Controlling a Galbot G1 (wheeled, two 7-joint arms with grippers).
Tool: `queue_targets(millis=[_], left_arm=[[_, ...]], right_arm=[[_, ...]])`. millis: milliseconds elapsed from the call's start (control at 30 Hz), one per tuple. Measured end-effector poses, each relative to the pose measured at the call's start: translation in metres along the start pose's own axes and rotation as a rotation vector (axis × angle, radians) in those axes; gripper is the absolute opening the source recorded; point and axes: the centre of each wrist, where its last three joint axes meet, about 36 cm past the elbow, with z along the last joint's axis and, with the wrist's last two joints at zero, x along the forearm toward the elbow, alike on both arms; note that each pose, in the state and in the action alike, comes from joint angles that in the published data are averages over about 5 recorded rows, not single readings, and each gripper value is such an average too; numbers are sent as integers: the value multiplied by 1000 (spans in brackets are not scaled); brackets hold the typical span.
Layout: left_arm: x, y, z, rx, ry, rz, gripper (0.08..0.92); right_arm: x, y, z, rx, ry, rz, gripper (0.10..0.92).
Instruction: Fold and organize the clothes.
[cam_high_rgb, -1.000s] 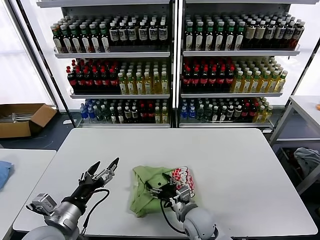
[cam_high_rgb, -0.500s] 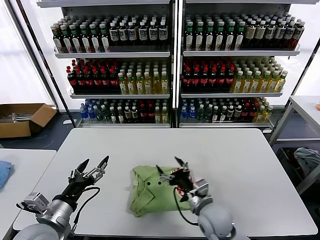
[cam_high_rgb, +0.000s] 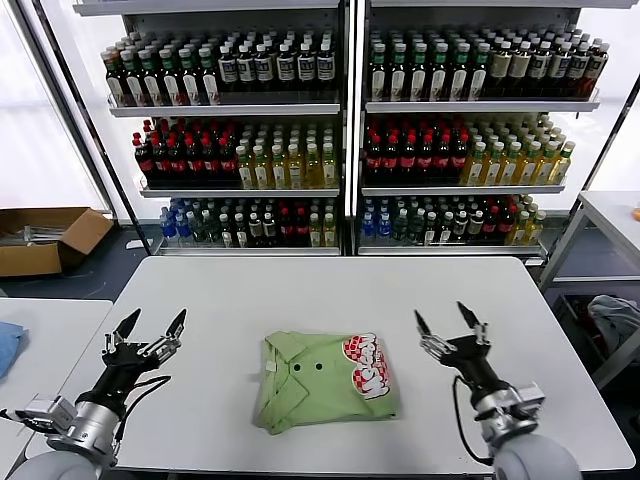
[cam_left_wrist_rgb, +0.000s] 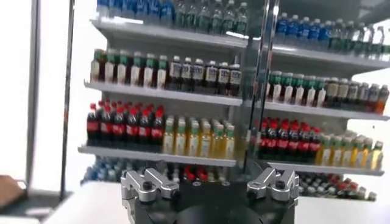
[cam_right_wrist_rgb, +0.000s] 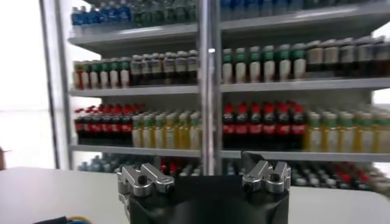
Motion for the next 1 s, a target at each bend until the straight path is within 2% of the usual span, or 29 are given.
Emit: queue_targets(millis=[467,1000], left_arm=[[23,24,8,-172,-81,-38,823],[40,32,22,-204,-114,-51,823]], right_arm=[[68,-14,18,53,-7,122,823],[99,-9,22,44,11,165,823]])
